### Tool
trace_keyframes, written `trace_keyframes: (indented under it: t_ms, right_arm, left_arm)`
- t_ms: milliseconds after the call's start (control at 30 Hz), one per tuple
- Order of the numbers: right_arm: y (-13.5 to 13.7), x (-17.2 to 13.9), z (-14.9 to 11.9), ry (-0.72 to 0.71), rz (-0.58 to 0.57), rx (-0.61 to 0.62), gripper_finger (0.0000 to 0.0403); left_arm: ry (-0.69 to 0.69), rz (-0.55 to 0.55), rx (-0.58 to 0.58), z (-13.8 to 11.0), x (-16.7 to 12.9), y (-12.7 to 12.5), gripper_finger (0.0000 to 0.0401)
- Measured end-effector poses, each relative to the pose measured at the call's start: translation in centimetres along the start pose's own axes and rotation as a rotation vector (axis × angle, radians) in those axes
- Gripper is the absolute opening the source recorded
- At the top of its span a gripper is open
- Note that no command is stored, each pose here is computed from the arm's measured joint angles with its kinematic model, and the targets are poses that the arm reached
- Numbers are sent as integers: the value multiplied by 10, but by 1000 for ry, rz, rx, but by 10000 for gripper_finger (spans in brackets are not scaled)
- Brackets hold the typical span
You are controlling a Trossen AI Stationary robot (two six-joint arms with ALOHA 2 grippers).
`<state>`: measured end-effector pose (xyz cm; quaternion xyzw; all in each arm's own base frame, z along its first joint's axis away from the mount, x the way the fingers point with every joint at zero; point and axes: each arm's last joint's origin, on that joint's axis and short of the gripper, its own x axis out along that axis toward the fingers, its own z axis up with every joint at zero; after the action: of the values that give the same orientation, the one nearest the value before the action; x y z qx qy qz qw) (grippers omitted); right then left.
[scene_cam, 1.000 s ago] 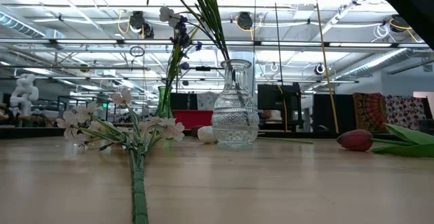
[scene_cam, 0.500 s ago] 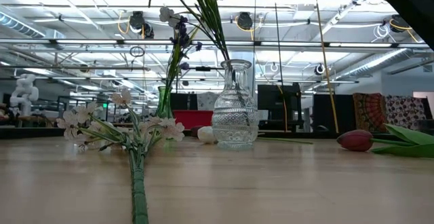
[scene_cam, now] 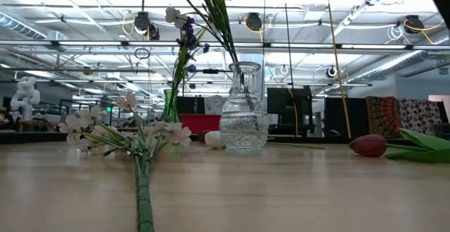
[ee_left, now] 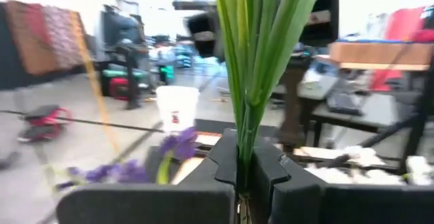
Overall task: Sort flowers into vase by color
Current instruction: Put the violet flowers into the green vase
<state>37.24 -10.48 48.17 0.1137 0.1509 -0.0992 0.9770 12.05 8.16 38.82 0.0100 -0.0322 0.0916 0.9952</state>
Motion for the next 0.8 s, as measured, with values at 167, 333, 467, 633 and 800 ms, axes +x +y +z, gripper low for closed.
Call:
trace_keyframes:
  t_ms: [167,333,467,633,800]
  right_arm:
    - [8,-40,-16,190,-317,9,114]
    - [16,-59,-35,356,-459,46,70]
    - [24,-49,-55,454,-484,40,16]
    - [26,-33,-92,510,-493,62,8]
    - [22,-39,-137,400,-405,180,2]
  left_arm:
    - [17,94,-12,-24,-5,4,9]
    - [-33,126,-72,-64,1,11,9]
    - [-57,161,-76,-90,2,15,9]
    - [-45,174,-73,-101,6,19,8]
    - [-1,175,-102,-111,15,24,8]
